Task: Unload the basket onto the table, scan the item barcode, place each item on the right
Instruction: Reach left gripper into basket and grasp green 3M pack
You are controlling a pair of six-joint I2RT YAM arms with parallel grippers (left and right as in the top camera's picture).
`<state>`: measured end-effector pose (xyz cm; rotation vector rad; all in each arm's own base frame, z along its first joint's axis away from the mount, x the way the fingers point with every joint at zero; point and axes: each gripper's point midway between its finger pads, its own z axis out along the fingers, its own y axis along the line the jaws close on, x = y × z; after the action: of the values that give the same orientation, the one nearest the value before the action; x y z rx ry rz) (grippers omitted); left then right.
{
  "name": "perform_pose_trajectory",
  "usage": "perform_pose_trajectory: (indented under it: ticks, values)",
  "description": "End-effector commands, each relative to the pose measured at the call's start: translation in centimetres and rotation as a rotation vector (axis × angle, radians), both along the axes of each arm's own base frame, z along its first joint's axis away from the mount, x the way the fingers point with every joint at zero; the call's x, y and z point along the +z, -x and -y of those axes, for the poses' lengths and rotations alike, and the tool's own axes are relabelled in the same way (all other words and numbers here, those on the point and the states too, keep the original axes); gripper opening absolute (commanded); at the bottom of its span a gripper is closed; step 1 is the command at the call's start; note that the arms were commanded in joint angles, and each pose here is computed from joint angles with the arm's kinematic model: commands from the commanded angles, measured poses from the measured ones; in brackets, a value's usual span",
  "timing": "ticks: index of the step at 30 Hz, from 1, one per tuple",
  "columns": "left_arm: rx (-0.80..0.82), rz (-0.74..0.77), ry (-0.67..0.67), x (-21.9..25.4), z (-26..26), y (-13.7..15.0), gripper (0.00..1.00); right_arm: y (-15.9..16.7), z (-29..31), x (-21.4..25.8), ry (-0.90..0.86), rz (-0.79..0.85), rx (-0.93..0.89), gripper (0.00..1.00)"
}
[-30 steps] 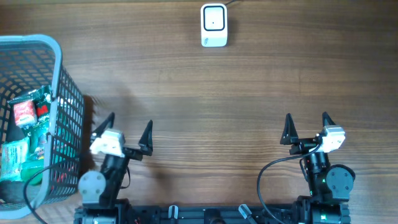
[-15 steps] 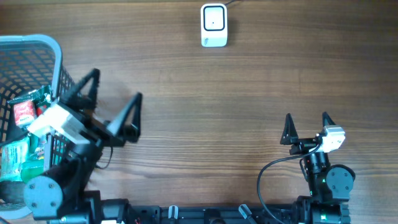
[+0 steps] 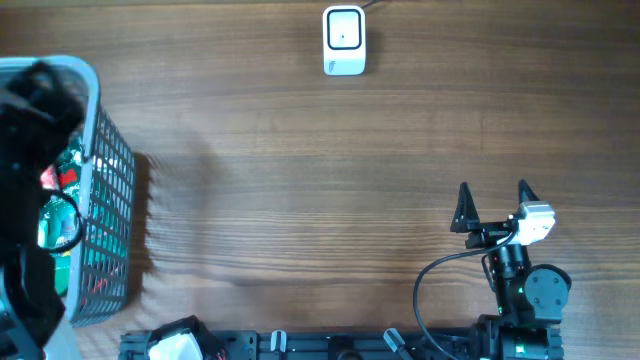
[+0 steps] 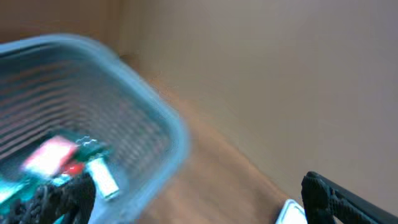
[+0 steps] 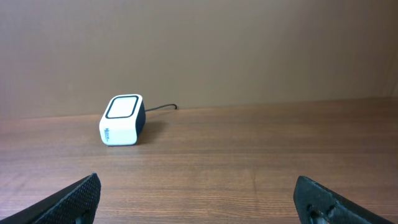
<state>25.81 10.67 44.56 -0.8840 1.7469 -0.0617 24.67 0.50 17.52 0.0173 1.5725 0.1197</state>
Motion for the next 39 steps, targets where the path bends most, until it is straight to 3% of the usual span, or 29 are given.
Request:
perform_pose_trajectory:
  ticks: [1, 3, 9, 13, 18, 24, 39]
  values:
    - [0.425, 0.030, 0.210, -2.0, -5.3, 3.9, 1.00, 0.0, 0.1, 0.1, 0.009, 0.008, -0.009, 1.00]
    - [0.554, -0.027, 0.327, -4.7, -6.8, 5.6, 1.00, 0.0, 0.1, 0.1, 0.009, 0.008, -0.009, 1.00]
    - [0.644, -0.234, 0.647, -12.0, -9.6, 6.5, 1.00, 0.0, 0.1, 0.1, 0.009, 0.008, -0.009, 1.00]
    - [0.535, -0.343, 0.780, -15.8, -11.1, 5.9, 1.00, 0.0, 0.1, 0.1, 0.009, 0.008, -0.009, 1.00]
    - [0.504, -0.401, 0.754, -19.6, -11.5, 6.8, 1.00, 0.0, 0.1, 0.1, 0.009, 0.008, -0.009, 1.00]
    - [0.522, -0.488, 0.838, -25.3, -10.0, 8.2, 1.00, 0.0, 0.1, 0.1, 0.009, 0.008, -0.009, 1.00]
    - [0.529, -0.537, 0.889, -35.8, -9.2, 8.7, 1.00, 0.0, 0.1, 0.1, 0.009, 0.008, -0.009, 1.00]
